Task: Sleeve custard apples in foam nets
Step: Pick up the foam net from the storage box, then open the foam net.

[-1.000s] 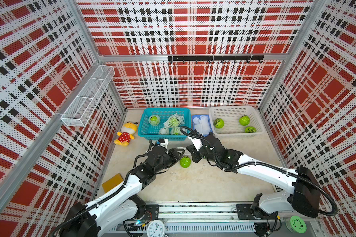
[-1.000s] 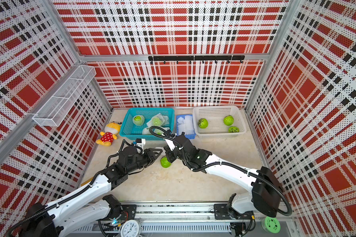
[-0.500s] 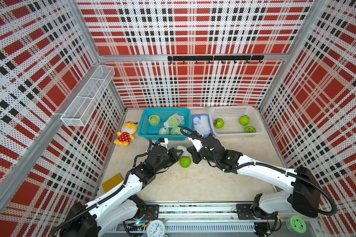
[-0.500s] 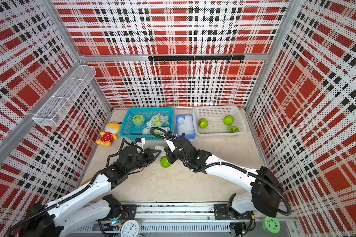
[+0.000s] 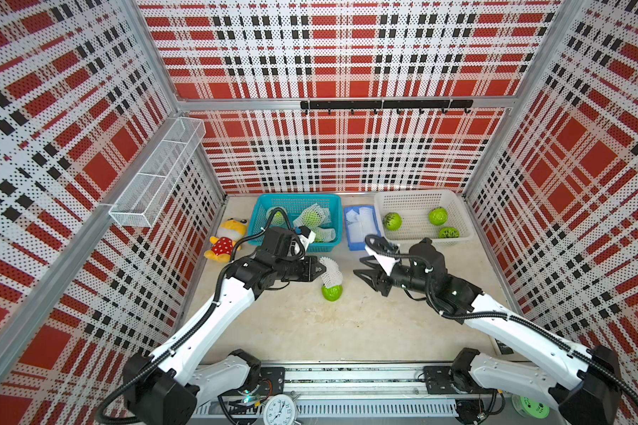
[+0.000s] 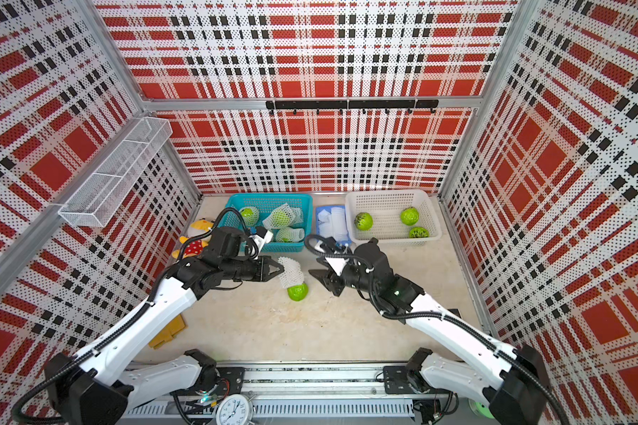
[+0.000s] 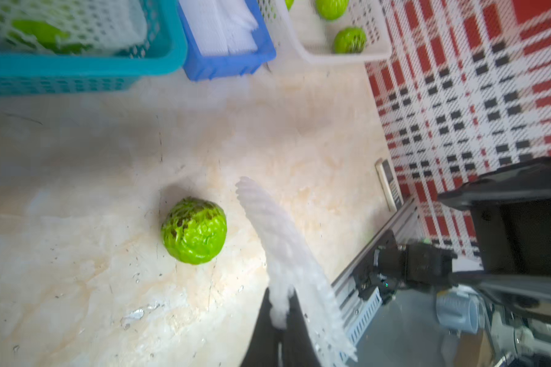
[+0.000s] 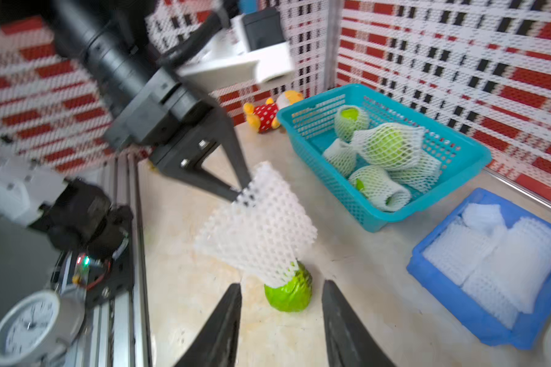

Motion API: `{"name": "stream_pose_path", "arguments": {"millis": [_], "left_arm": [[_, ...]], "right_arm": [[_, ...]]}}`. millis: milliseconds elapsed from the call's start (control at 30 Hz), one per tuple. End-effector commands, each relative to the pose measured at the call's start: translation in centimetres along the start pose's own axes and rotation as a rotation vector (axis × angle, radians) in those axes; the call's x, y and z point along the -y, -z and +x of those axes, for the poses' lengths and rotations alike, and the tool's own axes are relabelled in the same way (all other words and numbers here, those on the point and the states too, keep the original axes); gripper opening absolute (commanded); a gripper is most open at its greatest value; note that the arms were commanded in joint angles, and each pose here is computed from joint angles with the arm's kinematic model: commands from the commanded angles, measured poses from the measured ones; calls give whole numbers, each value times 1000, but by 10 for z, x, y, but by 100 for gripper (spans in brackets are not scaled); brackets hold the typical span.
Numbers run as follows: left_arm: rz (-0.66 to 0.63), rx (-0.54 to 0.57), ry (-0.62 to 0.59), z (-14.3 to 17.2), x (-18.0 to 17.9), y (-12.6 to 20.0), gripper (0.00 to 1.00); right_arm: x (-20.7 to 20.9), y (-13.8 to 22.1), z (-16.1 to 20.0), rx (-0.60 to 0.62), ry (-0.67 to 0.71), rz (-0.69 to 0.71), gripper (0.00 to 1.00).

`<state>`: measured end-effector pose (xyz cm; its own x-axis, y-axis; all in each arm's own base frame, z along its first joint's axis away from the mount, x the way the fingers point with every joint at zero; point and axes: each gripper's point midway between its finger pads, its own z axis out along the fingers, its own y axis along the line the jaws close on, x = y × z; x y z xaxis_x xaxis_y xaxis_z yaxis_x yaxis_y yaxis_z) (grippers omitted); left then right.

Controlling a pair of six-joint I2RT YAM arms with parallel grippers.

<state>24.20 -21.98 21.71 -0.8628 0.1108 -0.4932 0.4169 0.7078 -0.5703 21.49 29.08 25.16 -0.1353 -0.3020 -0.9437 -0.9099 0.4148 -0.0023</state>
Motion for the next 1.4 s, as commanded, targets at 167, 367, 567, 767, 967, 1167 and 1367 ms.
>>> {"name": "stream_pose_path", "arguments": {"millis": [167, 367, 567, 767, 967, 1167, 1367], "left_arm": [[-79, -252, -213, 33, -4, -2, 0], [-27, -249, -236, 25, 10, -9, 0], [-16, -258, -232, 25, 11, -13, 0], [-32, -238, -218, 22, 8, -15, 0], [-28, -223, -207, 19, 8, -17, 0], [-23, -207, -195, 18, 8, -15, 0], [10, -176, -165, 14, 8, -10, 0]], "right_arm": [[-22, -12, 38, 12, 368, -132, 52], [-26, -54, 45, 44, 323, -225, 58], [-21, -86, 42, 84, 317, -208, 52], [-20, -95, 37, 111, 300, -186, 37], [-21, -100, 42, 101, 286, -172, 17], [-19, -96, 42, 110, 282, -147, 7], [-20, -87, 39, 131, 302, -135, 42]]}}
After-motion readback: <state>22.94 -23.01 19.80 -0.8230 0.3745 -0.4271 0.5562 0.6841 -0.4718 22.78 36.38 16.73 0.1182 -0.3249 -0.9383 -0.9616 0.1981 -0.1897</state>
